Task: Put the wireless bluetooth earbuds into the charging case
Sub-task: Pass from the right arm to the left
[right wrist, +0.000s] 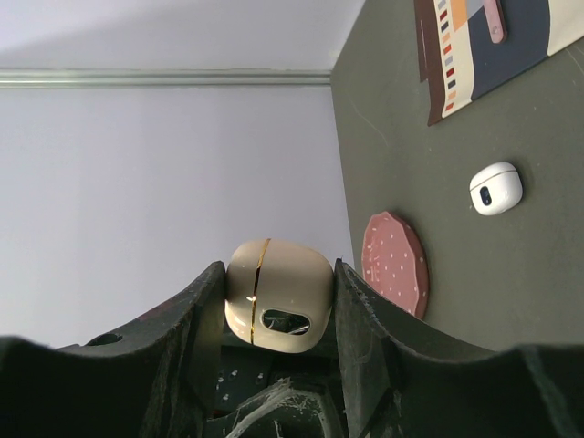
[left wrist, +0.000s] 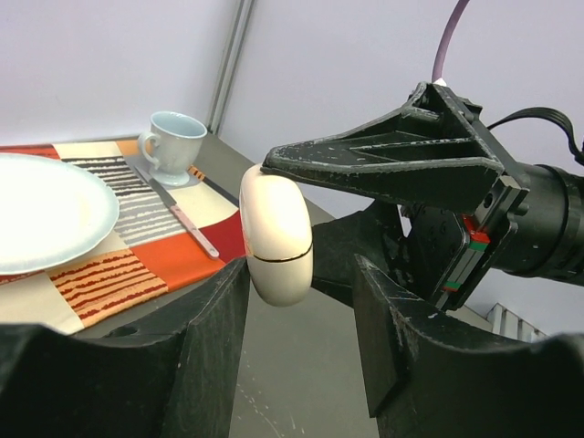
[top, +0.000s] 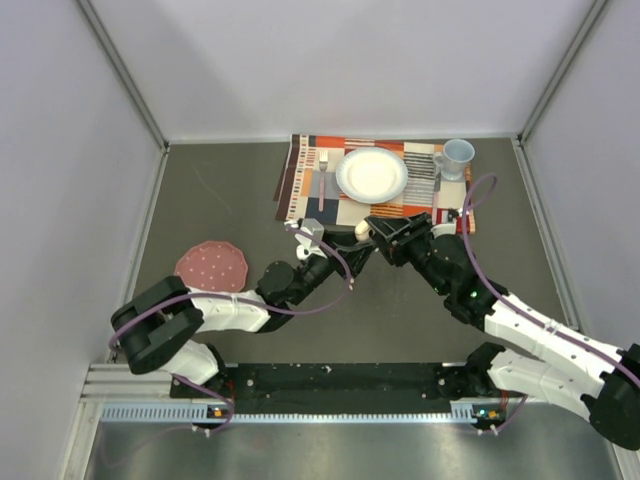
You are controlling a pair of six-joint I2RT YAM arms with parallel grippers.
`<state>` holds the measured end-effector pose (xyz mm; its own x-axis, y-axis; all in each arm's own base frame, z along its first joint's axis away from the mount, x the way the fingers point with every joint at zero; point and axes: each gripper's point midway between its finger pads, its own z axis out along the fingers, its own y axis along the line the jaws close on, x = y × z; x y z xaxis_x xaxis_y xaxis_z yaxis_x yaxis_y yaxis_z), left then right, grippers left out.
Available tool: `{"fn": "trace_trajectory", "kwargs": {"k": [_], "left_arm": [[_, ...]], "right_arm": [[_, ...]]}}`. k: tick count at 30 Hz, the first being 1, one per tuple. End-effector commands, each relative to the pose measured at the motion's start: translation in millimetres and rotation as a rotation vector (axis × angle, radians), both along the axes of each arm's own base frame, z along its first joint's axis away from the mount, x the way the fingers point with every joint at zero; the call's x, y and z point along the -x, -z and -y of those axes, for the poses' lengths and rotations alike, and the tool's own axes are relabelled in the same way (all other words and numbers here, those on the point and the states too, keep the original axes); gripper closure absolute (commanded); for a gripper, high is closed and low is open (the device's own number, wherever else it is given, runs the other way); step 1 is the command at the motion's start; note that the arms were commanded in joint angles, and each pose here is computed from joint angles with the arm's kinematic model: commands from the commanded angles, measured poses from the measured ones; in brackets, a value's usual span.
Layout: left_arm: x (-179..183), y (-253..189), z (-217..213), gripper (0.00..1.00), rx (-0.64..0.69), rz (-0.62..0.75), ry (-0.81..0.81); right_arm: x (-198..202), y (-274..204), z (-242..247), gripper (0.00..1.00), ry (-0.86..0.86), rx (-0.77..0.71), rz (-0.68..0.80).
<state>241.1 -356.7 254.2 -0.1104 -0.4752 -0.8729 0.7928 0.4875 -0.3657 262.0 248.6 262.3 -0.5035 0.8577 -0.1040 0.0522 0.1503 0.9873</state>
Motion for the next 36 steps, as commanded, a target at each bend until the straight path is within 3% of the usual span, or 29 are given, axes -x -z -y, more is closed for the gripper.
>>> {"fn": "trace_trajectory", "kwargs": {"k": [1,7,24,28,36], "left_arm": [[17,-93,-21,0.46,0.316,0.204,0.009],[12,-91,-19,0.53,0.322,0.195,-0.004],[9,-101,-23,0.53,0.349,0.21,-0.037],[7,-101,-22,0.49,0.35,0.206,-0.038],[6,-98,-19,0.56,0.353,0.194,-0.033]], "right_arm": [[2,-16,-3,0.99,-0.003,-0.033,0.035],[4,-18,-4,0.99,-0.015,-0.041,0.04],[3,-17,-3,0.99,-0.01,-0.034,0.039],[3,-17,-5,0.99,-0.015,-0.036,0.038],[3,-16,-4,0.99,-0.014,-0.039,0.036]]}}
